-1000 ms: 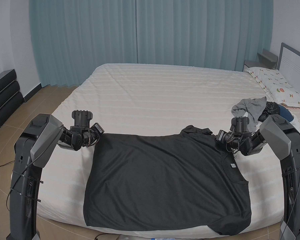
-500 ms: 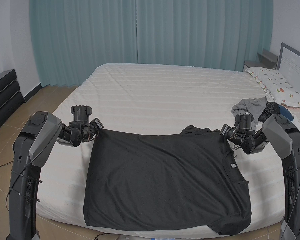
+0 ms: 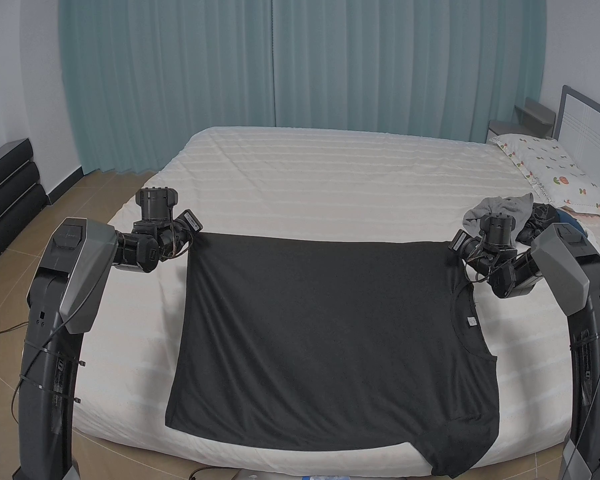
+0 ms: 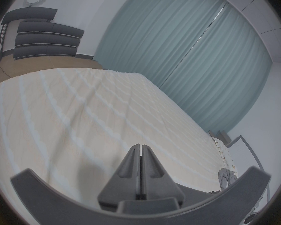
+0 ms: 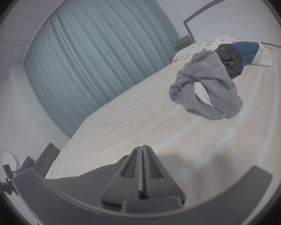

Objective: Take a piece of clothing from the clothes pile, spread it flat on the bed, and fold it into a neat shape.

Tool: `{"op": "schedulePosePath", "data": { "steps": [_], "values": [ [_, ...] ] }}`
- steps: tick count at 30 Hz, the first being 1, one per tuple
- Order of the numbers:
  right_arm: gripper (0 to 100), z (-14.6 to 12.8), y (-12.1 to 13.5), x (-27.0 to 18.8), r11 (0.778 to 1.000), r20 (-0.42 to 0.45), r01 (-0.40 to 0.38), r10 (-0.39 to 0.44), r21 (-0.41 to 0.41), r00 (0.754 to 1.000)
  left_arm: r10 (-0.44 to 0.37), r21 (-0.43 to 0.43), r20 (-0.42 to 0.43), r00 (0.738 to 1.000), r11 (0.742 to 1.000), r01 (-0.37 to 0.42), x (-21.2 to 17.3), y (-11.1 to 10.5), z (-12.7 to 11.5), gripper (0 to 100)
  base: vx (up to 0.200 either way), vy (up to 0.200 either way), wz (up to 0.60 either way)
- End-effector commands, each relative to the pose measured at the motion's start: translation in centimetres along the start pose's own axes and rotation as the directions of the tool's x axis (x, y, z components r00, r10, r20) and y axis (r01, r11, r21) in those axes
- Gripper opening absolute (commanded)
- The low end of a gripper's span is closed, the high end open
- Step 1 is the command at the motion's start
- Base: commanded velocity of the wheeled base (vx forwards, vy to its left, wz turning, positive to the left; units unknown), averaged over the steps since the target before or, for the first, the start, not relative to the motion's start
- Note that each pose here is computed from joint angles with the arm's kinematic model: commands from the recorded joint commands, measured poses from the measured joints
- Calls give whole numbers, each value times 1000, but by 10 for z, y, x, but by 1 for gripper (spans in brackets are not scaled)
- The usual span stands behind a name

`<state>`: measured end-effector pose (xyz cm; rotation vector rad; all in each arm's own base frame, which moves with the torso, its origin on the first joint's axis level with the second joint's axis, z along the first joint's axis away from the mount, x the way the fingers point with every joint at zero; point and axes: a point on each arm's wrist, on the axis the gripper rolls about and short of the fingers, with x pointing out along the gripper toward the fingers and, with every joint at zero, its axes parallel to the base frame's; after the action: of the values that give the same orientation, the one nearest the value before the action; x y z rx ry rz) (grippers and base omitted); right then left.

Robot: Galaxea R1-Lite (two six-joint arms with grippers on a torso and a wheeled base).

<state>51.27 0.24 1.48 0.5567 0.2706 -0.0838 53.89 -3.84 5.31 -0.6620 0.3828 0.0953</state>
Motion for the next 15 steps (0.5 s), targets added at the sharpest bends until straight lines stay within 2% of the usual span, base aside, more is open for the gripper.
{"op": "schedulePosePath", "data": {
  "steps": [1, 7, 15],
  "values": [
    [0, 1, 2, 4, 1000, 25, 5, -5, -1, 1000, 3, -3, 17, 1000, 1000, -3, 8, 5, 2, 0, 0, 0, 0],
    [0, -3, 5, 8, 1000, 34, -2, 2, -4, 999, 41, 39, -29, 999, 998, -40, 20, 21, -18, 0, 0, 0, 0],
    [0, -25, 2, 17, 1000, 10, 18, -18, -9, 1000, 44, 76, -50, 998, 996, -40, 31, 30, -40, 0, 0, 0, 0]
  ]
}}
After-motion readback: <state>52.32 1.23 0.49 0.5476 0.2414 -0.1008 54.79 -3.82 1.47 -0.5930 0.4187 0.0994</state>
